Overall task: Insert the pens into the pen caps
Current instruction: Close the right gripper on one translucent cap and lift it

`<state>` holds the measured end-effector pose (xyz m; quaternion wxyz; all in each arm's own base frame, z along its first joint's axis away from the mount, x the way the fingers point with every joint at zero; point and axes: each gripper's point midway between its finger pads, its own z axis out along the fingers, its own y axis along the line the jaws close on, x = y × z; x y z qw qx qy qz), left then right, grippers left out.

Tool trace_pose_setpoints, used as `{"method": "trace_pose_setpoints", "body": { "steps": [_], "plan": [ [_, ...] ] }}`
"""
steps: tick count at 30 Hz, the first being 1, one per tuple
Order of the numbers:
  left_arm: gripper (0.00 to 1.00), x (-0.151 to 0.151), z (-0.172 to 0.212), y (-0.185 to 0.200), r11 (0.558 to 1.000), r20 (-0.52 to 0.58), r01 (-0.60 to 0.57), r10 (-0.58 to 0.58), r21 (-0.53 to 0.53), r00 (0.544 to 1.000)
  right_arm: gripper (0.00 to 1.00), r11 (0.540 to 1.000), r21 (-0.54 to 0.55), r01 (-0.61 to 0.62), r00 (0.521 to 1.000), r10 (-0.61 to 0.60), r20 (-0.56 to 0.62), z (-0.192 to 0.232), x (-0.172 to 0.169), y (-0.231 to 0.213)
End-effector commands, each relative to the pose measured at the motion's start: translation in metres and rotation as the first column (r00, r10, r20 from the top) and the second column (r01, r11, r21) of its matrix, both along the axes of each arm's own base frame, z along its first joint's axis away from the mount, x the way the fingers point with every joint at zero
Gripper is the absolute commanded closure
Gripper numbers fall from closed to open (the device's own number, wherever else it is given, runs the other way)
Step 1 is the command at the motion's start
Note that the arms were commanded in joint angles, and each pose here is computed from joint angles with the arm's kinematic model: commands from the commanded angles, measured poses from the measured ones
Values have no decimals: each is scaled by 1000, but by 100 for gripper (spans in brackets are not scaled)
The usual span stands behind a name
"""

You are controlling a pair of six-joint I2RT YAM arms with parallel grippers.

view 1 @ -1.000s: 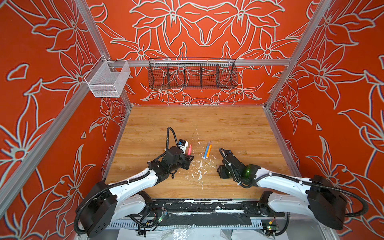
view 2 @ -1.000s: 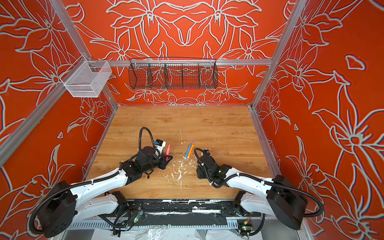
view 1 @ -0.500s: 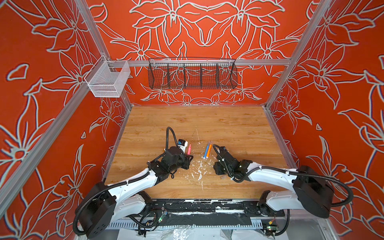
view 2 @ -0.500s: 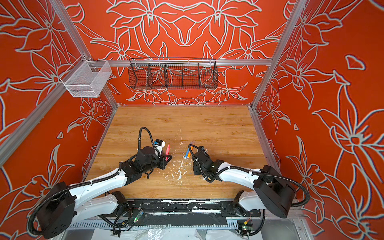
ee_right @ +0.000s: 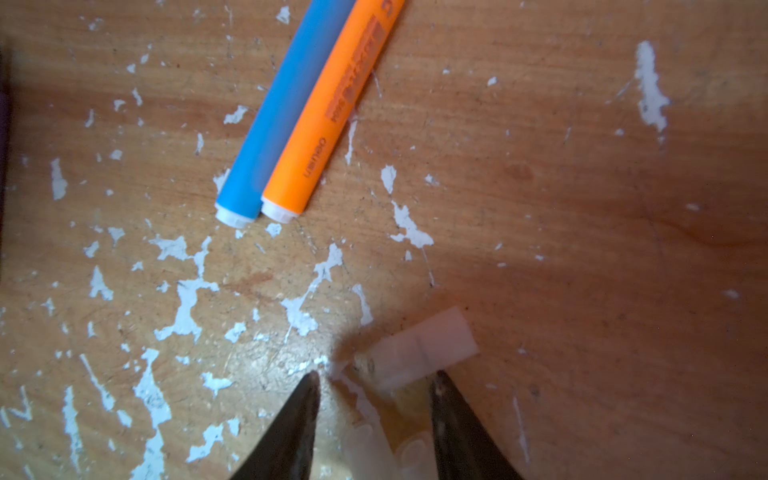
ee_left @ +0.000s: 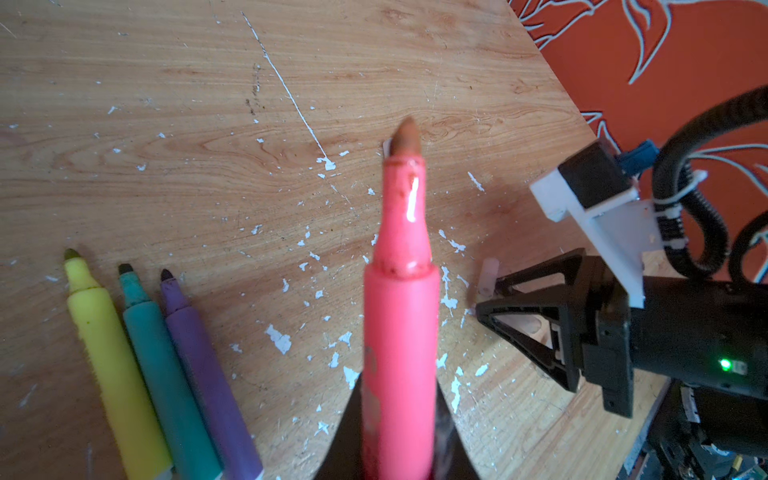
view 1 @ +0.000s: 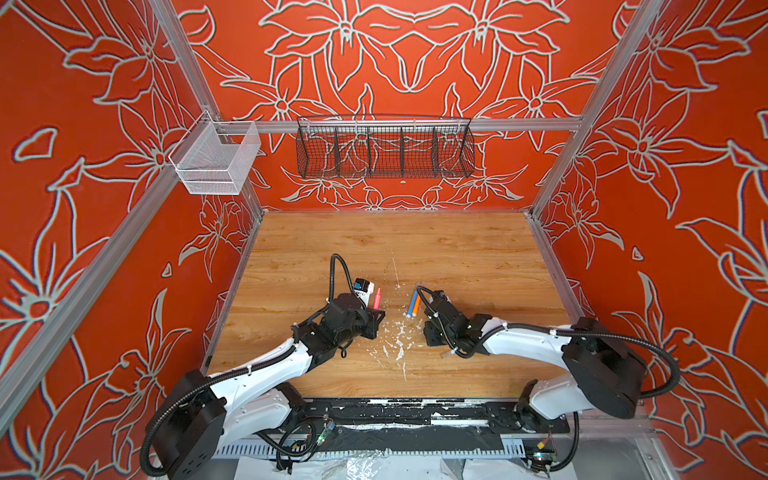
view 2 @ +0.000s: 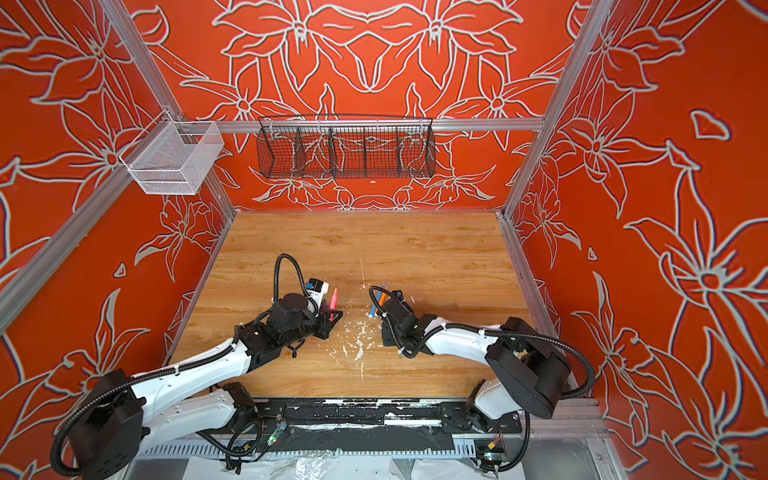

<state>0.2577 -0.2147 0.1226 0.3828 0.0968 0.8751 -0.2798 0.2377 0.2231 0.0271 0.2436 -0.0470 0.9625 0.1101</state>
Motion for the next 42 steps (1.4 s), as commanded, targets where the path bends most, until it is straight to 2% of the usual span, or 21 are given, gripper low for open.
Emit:
{"method": "trace_pose_setpoints", "body": {
  "steps": [1, 6, 10, 21, 25, 27, 36, 42],
  "plan": [
    [100, 0, 5, 3, 1000, 15, -5, 5, 5, 1000, 52, 998, -61, 20, 1000, -19, 21, -1, 7, -4],
    [100, 0, 9, 6, 1000, 35, -12, 12, 4, 999, 52, 997, -78, 7, 1000, -5, 17, -4, 15, 5],
    [100, -2, 8, 7, 1000, 28, -11, 11, 5, 1000, 57, 996, -88, -2, 1000, 2, 6, -6, 20, 12],
    [100, -6, 14, 11, 1000, 50, -19, 19, -7, 999, 61, 978, -209, 22, 1000, -21, 9, -6, 23, -5],
    [100, -10, 13, 12, 1000, 48, -10, 10, -11, 999, 67, 968, -249, 14, 1000, -19, -17, -11, 23, -7],
    [100, -9, 14, 14, 1000, 56, -17, 18, -10, 998, 73, 968, -251, 11, 999, -18, -26, -14, 23, -7],
    [100, -14, 19, 12, 999, 68, 2, 1, -35, 998, 80, 974, -228, 15, 999, -26, -46, -16, 15, -9],
    [100, -15, 23, 8, 998, 86, 29, -25, -50, 996, 88, 979, -202, 40, 999, -44, -17, -8, 16, -11]
  ]
}}
